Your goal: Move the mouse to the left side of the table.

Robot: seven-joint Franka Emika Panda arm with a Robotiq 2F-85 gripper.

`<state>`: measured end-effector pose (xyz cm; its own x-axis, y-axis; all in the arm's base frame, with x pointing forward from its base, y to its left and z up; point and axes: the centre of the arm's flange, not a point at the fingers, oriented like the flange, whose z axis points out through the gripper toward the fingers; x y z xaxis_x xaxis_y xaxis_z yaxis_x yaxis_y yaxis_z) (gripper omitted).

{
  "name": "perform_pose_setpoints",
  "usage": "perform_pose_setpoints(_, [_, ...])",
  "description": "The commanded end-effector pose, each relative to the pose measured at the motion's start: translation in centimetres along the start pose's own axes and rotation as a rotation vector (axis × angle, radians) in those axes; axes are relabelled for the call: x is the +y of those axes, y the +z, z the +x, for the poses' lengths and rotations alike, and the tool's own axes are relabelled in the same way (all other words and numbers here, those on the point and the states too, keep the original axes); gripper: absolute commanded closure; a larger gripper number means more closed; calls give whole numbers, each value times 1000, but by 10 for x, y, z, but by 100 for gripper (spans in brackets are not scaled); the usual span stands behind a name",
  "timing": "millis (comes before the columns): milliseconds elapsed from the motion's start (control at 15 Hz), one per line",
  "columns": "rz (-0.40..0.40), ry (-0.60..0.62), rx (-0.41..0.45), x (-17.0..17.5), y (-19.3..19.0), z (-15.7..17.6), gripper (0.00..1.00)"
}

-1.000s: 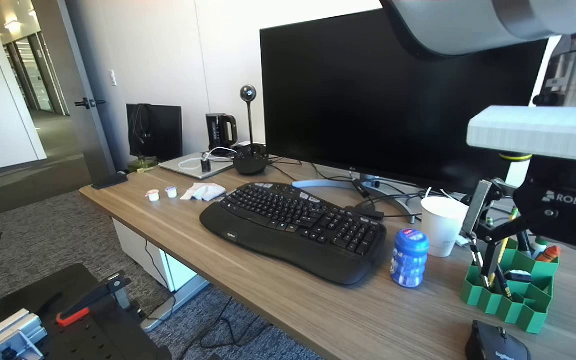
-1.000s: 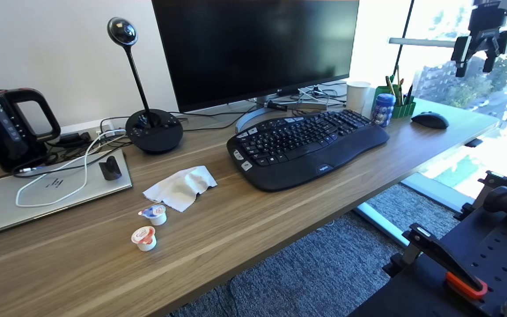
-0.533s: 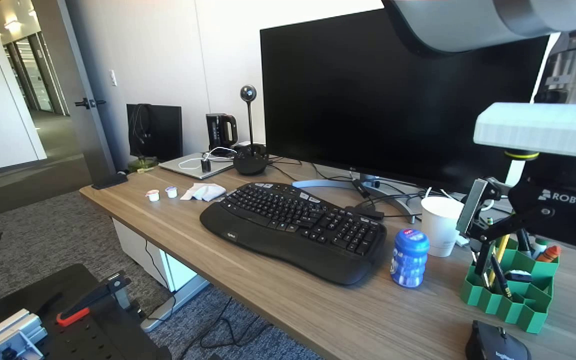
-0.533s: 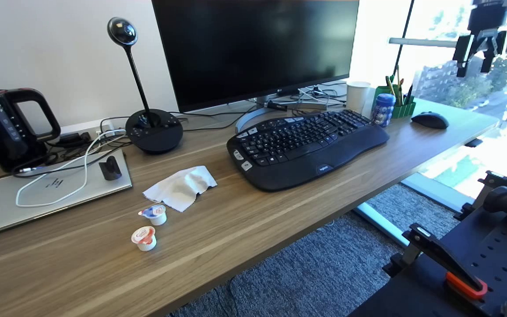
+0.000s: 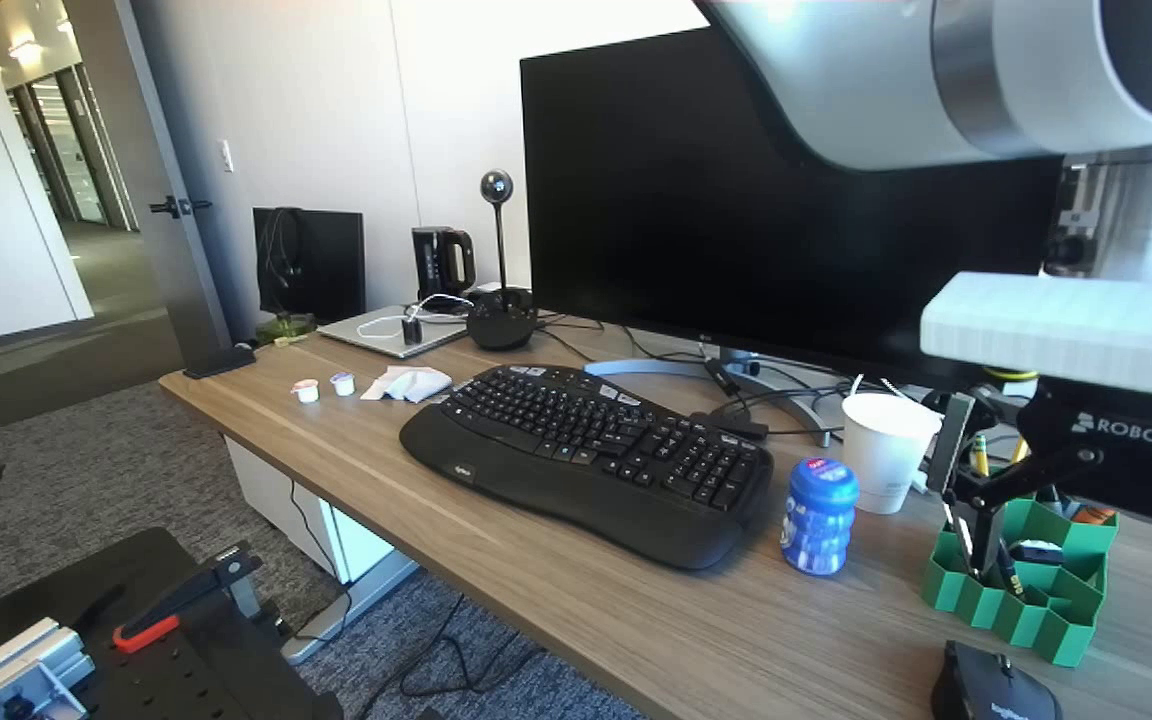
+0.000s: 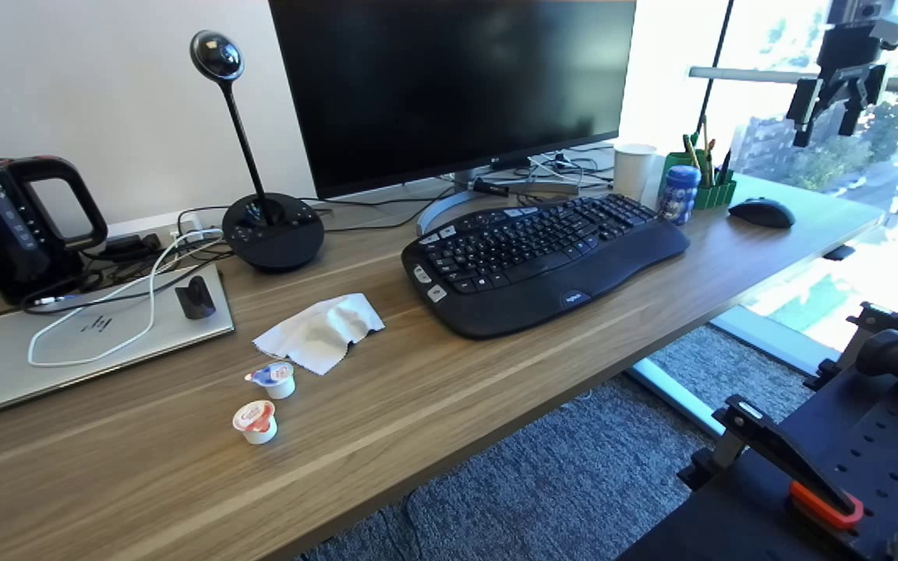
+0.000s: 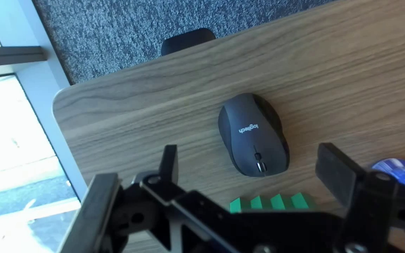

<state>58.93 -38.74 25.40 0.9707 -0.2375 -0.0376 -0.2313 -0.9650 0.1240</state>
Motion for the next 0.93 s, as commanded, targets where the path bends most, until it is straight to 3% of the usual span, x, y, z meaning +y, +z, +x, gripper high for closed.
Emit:
perform_pose_setpoints(0, [-68, 40, 45, -11, 19, -4, 0])
perform_pose_setpoints(400, [-111, 74, 49, -13, 42, -2, 0])
perform_pose_setpoints(867, [-56, 87, -77, -12, 47, -4, 0])
